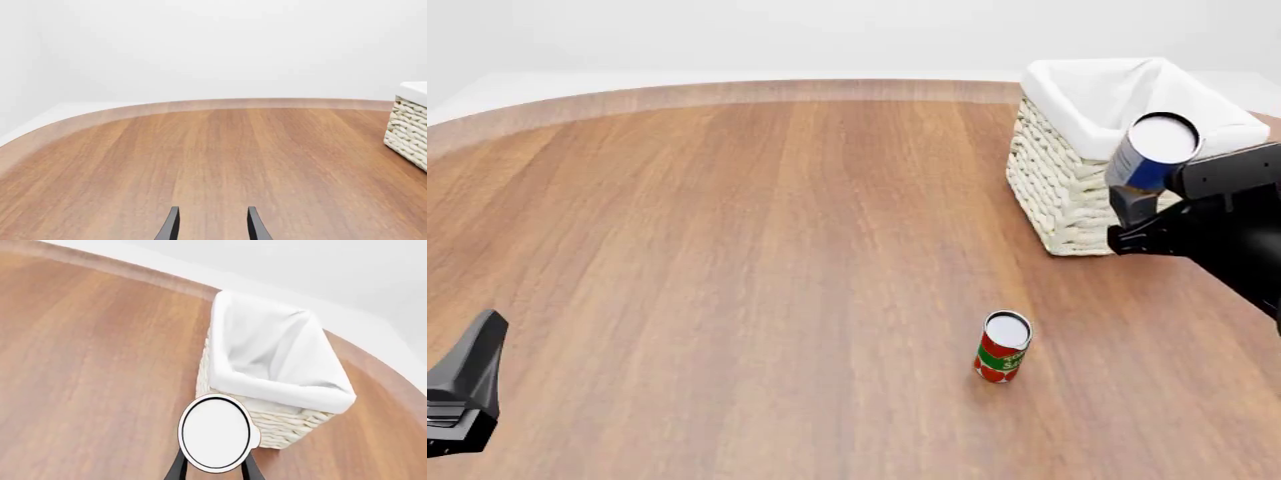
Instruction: Pick up the alphabet soup and the cream cheese box, and put them in the basket.
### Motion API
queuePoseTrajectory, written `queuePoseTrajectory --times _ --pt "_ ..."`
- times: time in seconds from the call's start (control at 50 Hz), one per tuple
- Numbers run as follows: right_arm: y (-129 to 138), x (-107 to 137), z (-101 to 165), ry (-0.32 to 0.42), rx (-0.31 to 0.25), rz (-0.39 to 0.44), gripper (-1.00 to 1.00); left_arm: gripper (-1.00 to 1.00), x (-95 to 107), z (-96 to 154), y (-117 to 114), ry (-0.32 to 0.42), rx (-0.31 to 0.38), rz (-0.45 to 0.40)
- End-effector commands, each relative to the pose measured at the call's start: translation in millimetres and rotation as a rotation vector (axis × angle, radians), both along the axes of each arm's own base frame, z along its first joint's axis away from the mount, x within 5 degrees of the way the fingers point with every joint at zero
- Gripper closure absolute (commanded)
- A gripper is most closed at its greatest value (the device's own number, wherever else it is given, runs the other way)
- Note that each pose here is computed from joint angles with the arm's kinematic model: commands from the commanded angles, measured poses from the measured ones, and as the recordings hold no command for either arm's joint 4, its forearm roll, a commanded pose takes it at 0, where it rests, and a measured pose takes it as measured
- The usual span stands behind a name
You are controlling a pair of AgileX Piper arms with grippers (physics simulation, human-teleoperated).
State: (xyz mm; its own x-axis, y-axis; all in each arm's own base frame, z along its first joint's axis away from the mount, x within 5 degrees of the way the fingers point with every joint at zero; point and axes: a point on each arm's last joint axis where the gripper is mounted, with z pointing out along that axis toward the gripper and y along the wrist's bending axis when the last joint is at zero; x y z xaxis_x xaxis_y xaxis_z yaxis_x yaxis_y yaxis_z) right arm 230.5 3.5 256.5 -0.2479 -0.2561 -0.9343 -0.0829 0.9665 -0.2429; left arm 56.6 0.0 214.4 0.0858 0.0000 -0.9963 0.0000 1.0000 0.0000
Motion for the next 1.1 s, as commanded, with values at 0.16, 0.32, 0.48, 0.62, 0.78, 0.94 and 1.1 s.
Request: queuePoseTrajectory --times 0.16,0.32,0.48,0.62,0.78,0.94,1.1 --pt "-5.6 16.9 29.5 -0.092 0.006 -0.027 1.0 -1.0 0.0 0.0 0.0 0.0 0.0 0.0" --pt "-7.7 32.0 43.3 -0.12 0.001 -0.034 1.0 -1.0 0.0 0.0 0.0 0.0 0.0 0.0" --pt "-12.7 51.0 47.6 -0.135 0.003 -0.051 1.0 -1.0 0.0 0.0 0.0 0.0 0.0 0.0" --pt "-16.2 66.8 54.5 -0.146 0.0 -0.061 1.0 -1.0 0.0 0.0 0.0 0.0 0.0 0.0" --pt "-23.1 90.1 57.1 -0.15 -0.01 -0.078 1.0 -1.0 0.0 0.0 0.0 0.0 0.0 0.0" --pt "-27.3 112.7 63.4 -0.152 -0.006 -0.087 1.0 -1.0 0.0 0.0 0.0 0.0 0.0 0.0" --pt "-32.9 134.8 67.3 -0.14 -0.011 -0.096 1.0 -1.0 0.0 0.0 0.0 0.0 0.0 0.0"
